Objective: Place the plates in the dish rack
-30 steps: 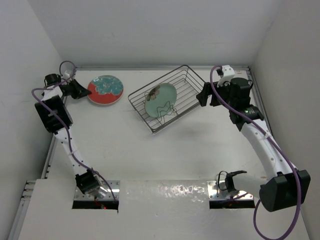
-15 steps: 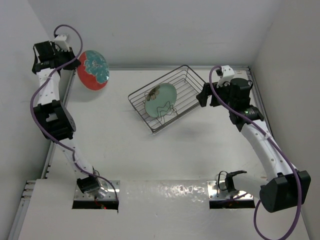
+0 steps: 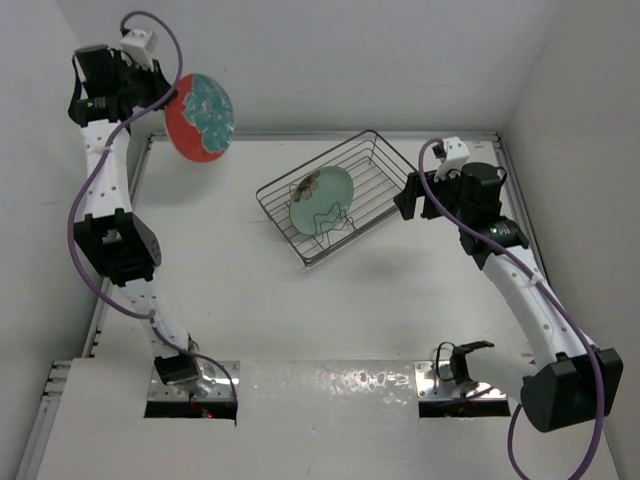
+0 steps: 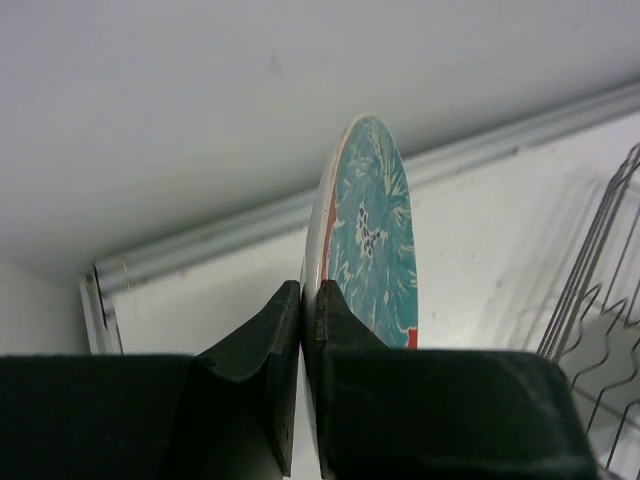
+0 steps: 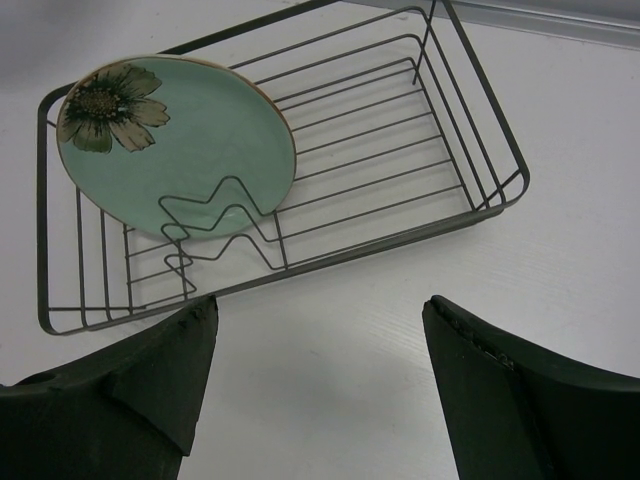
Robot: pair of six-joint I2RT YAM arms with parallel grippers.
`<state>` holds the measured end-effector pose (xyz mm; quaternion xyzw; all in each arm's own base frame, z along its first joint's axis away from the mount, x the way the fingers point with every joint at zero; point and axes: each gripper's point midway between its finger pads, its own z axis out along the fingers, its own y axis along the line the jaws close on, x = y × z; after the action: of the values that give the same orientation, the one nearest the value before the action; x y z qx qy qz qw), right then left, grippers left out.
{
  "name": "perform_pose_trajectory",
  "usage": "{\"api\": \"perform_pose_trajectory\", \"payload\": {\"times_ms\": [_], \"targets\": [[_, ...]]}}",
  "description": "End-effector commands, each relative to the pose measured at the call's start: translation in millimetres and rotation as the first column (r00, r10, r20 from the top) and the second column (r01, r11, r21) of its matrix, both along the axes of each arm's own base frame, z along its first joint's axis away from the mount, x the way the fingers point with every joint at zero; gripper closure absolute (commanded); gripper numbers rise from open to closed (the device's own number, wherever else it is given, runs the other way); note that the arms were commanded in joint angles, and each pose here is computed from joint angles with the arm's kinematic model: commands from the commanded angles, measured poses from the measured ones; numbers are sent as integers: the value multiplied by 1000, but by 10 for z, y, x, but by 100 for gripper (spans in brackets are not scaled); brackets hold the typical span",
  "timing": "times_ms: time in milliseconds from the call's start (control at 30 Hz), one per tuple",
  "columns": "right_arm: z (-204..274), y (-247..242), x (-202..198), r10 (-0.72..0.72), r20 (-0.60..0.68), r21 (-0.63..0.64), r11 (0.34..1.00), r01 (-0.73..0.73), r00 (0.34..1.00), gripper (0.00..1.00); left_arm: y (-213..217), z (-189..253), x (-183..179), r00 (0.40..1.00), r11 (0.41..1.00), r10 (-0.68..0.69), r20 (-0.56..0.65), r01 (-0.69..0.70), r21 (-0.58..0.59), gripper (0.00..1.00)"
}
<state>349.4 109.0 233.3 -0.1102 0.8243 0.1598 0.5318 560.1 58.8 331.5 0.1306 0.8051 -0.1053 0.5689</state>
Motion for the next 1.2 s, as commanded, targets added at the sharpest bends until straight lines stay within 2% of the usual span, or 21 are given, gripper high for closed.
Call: {"api": "perform_pose_trajectory", "payload": {"times_ms": [0, 67, 167, 300, 467, 567, 733, 900, 1033, 1167], "targets": [[132, 21, -8, 13, 56, 2, 1000, -13, 998, 18, -488, 1700, -412, 896, 981, -177, 407, 192, 3, 100], [121, 21, -23, 14, 56, 4, 1000, -14, 998, 18, -666, 1812, -497, 881, 969, -216, 420, 246, -19, 100], [116, 12, -48, 14, 59, 0, 1000, -14, 998, 18, -960, 1610, -525, 895, 963, -259, 364, 269, 24, 100], [118, -2, -78, 13, 64, -4, 1000, -13, 998, 17, -1339, 1177, -483, 897, 938, -340, 282, 305, 162, 100], [108, -36, -129, 5, 67, -15, 1000, -4, 998, 17, -1984, 978, -621, 850, 873, -473, 233, 414, 259, 100], [80, -65, -180, -5, 64, -20, 1000, 6, 998, 17, -2196, 948, -677, 828, 849, -513, 226, 450, 277, 100], [53, -124, -278, -24, 72, -28, 999, 26, 997, 17, -2268, 621, -537, 853, 842, -492, 173, 416, 343, 100], [47, -194, -317, -44, 81, -54, 997, 49, 996, 15, -2491, 285, -543, 843, 810, -525, 115, 454, 370, 100], [71, -195, -320, -44, 86, -54, 997, 49, 995, 15, -2553, 192, -485, 856, 818, -503, 118, 428, 386, 100], [58, -207, -327, -46, 81, -62, 997, 51, 996, 15, -2658, 61, -548, 834, 801, -543, 95, 481, 356, 100]]}}
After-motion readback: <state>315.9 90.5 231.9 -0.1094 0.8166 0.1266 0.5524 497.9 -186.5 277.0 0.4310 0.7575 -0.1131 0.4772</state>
